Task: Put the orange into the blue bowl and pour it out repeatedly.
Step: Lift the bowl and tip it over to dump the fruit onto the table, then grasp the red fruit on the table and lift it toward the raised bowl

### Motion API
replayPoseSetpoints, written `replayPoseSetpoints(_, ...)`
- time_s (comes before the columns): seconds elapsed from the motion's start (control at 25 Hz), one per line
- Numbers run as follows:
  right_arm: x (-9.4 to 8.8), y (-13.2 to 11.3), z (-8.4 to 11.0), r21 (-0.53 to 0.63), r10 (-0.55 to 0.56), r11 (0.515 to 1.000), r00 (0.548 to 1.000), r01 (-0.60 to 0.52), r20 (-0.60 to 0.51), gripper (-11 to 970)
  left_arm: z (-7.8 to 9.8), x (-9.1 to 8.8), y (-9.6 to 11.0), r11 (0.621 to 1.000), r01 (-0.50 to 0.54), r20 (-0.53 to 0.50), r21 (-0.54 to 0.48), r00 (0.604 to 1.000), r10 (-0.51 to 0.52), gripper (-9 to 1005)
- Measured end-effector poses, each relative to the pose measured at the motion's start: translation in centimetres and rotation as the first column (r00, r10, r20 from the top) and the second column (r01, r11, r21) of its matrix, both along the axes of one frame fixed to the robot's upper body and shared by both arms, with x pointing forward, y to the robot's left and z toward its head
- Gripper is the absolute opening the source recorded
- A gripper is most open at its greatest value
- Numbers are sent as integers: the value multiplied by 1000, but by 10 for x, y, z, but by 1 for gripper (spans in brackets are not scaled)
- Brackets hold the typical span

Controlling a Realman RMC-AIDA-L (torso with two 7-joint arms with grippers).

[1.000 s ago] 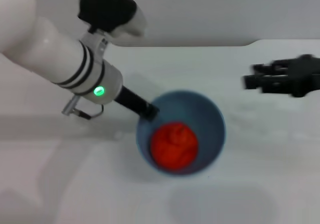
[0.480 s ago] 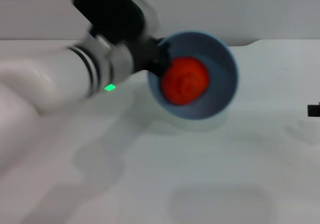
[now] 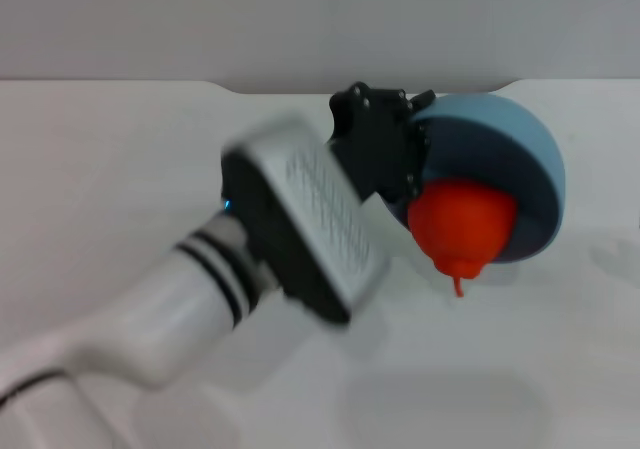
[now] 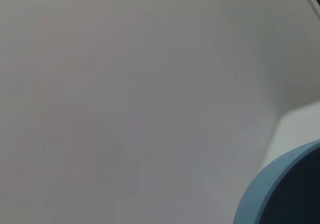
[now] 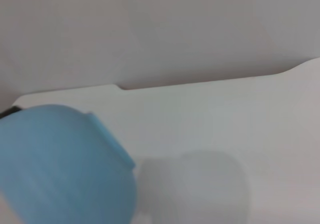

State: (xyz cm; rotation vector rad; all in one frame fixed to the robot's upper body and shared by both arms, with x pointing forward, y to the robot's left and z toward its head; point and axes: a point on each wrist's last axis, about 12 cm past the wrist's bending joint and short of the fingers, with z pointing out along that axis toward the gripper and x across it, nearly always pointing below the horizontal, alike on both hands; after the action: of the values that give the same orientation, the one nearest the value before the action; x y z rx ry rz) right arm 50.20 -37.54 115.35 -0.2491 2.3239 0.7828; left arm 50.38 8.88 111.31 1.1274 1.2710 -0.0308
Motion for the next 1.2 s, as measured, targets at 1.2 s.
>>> replayPoseSetpoints(1.2, 10, 11, -10, 17, 30, 999, 999, -30, -17, 459, 9, 10, 12, 960, -235, 45, -153, 969, 245, 0)
